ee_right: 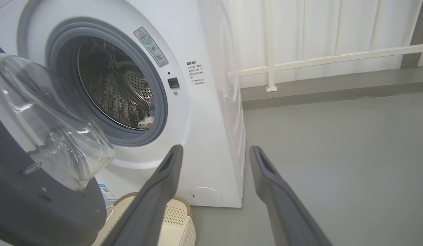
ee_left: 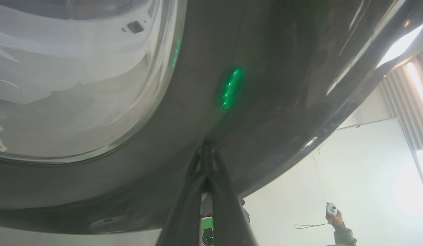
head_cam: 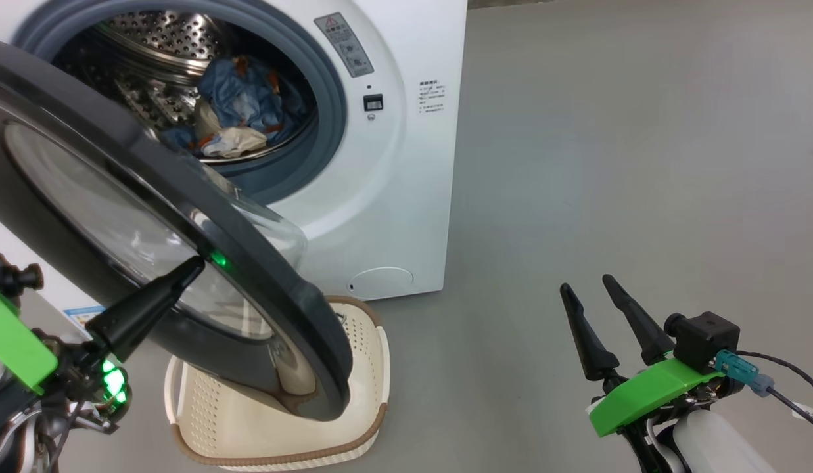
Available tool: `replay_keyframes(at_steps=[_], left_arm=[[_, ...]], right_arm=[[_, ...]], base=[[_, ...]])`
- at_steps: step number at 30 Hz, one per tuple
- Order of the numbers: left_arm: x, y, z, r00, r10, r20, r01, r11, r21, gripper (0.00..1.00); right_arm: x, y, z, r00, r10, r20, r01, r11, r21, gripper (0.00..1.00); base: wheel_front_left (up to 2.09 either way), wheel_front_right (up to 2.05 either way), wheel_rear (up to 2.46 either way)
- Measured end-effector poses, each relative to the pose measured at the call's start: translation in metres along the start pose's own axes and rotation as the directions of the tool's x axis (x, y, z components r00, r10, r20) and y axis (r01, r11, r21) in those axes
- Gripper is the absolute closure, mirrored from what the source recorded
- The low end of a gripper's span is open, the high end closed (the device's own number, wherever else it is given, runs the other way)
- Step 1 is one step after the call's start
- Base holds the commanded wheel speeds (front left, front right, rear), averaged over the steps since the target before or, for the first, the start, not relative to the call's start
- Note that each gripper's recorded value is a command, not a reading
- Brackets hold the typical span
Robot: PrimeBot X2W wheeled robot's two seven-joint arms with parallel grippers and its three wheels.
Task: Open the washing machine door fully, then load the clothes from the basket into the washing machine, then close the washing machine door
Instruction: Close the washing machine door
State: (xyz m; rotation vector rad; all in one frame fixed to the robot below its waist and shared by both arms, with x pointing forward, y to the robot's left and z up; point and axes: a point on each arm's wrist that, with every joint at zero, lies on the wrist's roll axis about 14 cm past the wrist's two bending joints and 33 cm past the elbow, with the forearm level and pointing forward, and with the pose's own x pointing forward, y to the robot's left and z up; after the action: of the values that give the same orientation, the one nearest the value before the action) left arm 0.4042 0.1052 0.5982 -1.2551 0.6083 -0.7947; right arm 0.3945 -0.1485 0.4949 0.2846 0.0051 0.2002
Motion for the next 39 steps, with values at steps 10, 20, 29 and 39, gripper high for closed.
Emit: replay_keyframes(at_steps=[10,20,29,39], left_arm=[[-0.015,-0.002,0.014,0.997,0.030,0.075,-0.037,0.994,0.100,0.92],[-0.045,0.021,0.045,0.930,0.141,0.340,-0.260,0.906,0.335,0.00],[-0.074,0.034,0.064,0.795,0.145,0.588,-0.475,0.752,0.456,0.00],[-0.076,0.046,0.051,0.710,0.047,0.703,-0.578,0.610,0.542,0.00]], right_arm=[[0.002,0.004,0.002,1.000,0.012,0.005,-0.012,1.000,-0.005,0.00],[0.004,0.003,0.002,1.000,0.011,0.008,-0.011,1.000,-0.004,0.00],[0.003,0.001,0.006,1.000,0.005,0.019,-0.005,1.000,-0.006,0.00],[0.003,-0.001,0.011,0.999,0.002,0.033,-0.001,1.000,-0.009,0.00]], base=[[0.00,0.00,0.00],[0.00,0.00,0.00],[0.00,0.00,0.00],[0.00,0.00,0.00]])
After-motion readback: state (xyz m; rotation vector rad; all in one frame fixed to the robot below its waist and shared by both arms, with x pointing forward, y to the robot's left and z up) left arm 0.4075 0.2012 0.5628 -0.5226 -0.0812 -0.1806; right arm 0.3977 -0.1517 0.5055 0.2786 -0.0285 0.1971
